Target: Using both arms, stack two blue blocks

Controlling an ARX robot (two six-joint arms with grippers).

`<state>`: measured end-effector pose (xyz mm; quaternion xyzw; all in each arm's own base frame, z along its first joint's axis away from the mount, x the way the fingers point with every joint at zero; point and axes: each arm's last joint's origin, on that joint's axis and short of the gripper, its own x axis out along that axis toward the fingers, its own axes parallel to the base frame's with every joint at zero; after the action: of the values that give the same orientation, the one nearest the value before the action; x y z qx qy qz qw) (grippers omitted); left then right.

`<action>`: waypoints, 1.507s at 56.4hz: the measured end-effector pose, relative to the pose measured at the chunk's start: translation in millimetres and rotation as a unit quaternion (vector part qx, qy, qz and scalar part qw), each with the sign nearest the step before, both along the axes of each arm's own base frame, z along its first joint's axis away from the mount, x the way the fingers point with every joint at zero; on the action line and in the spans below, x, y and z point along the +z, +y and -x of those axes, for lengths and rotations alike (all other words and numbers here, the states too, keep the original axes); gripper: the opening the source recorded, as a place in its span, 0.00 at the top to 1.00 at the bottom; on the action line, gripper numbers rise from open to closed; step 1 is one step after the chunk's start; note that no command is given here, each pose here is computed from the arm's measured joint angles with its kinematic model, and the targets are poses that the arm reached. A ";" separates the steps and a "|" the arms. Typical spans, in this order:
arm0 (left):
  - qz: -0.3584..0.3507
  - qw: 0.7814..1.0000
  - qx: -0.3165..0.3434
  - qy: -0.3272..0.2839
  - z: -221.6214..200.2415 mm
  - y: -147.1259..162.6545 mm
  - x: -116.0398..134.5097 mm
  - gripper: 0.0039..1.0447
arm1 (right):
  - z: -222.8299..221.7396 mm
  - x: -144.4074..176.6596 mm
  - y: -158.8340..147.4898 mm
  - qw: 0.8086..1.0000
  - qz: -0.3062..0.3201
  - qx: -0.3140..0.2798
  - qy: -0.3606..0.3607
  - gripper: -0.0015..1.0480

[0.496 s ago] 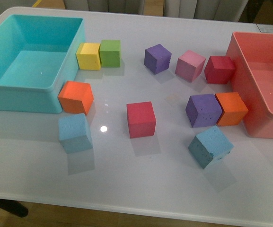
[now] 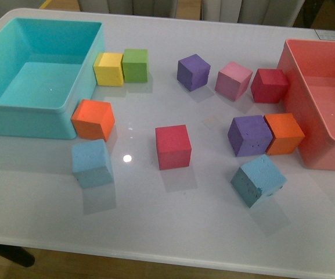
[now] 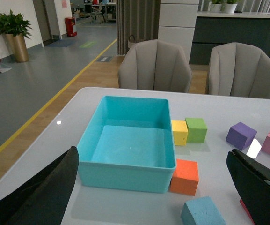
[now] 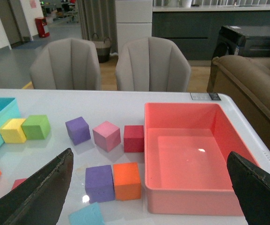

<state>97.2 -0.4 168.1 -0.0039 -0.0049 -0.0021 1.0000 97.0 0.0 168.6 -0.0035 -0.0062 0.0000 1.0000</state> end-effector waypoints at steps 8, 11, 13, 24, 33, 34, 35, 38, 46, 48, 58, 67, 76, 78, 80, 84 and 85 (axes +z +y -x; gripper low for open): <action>0.000 1.000 0.000 0.000 0.0 0.0 0.0 0.08 | 0.0 0.0 0.0 1.000 0.000 0.000 0.000 0.09; 0.000 1.000 0.000 0.000 0.0 0.0 0.0 0.08 | 0.0 0.0 0.0 1.000 0.000 0.000 0.000 0.09; 0.000 1.000 0.000 0.000 0.0 0.0 0.0 0.08 | 0.0 0.0 0.0 1.000 0.000 0.000 0.000 0.09; 0.000 1.000 0.000 0.000 0.0 0.0 0.0 0.08 | -0.2 -0.3 0.1 1.000 0.001 0.005 0.006 0.09; 0.000 1.000 0.000 0.000 0.0 0.0 0.0 0.08 | -14.0 -5.6 -0.9 0.961 0.023 0.104 0.255 0.09; 0.000 1.000 0.000 0.000 0.0 0.0 0.0 0.08 | -16.9 -6.6 -1.2 0.959 0.027 0.106 0.262 0.09; 0.000 1.000 0.000 0.000 0.0 0.0 0.0 0.08 | -20.7 -7.4 -1.5 0.957 0.031 0.107 0.268 0.09; 0.000 1.000 0.000 0.000 0.0 0.0 0.0 0.08 | -31.0 -8.4 -1.8 0.954 0.050 0.113 0.273 0.09; 0.000 1.000 0.000 0.000 0.0 0.0 0.0 0.08 | -65.7 -15.1 0.7 0.949 0.098 0.121 0.274 0.09; 0.000 1.000 0.000 0.000 0.0 0.0 0.0 0.08 | -74.5 -17.8 3.0 0.947 0.102 0.127 0.278 0.09; 0.000 1.000 0.000 0.000 0.0 0.0 0.0 0.08 | -120.4 -45.2 31.0 0.922 0.125 0.172 0.323 0.09; 0.000 1.000 0.000 0.000 0.0 0.0 0.0 0.08 | -158.3 -84.1 57.9 0.885 0.129 0.195 0.403 0.09; 0.000 1.000 0.000 0.000 0.0 0.0 0.0 0.08 | -178.3 -112.2 65.6 0.865 0.130 0.186 0.447 0.09; 0.000 1.000 0.000 0.000 0.0 0.0 0.0 0.08 | -181.1 -116.0 66.2 0.862 0.130 0.186 0.453 0.09; 0.000 1.000 0.000 0.000 0.0 0.0 0.0 0.08 | -184.3 -120.3 66.6 0.860 0.131 0.181 0.460 0.09; 0.000 1.000 0.000 0.000 0.0 0.0 0.0 0.08 | -190.9 -127.5 68.2 0.856 0.128 0.178 0.469 0.09; 0.000 1.000 0.000 0.000 0.0 0.0 0.0 0.08 | -194.2 -130.1 69.4 0.855 0.123 0.178 0.472 0.09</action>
<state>97.2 -0.4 168.1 -0.0041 -0.0049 -0.0023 1.0000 291.1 69.4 38.6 -0.1250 0.4662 0.1802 0.8570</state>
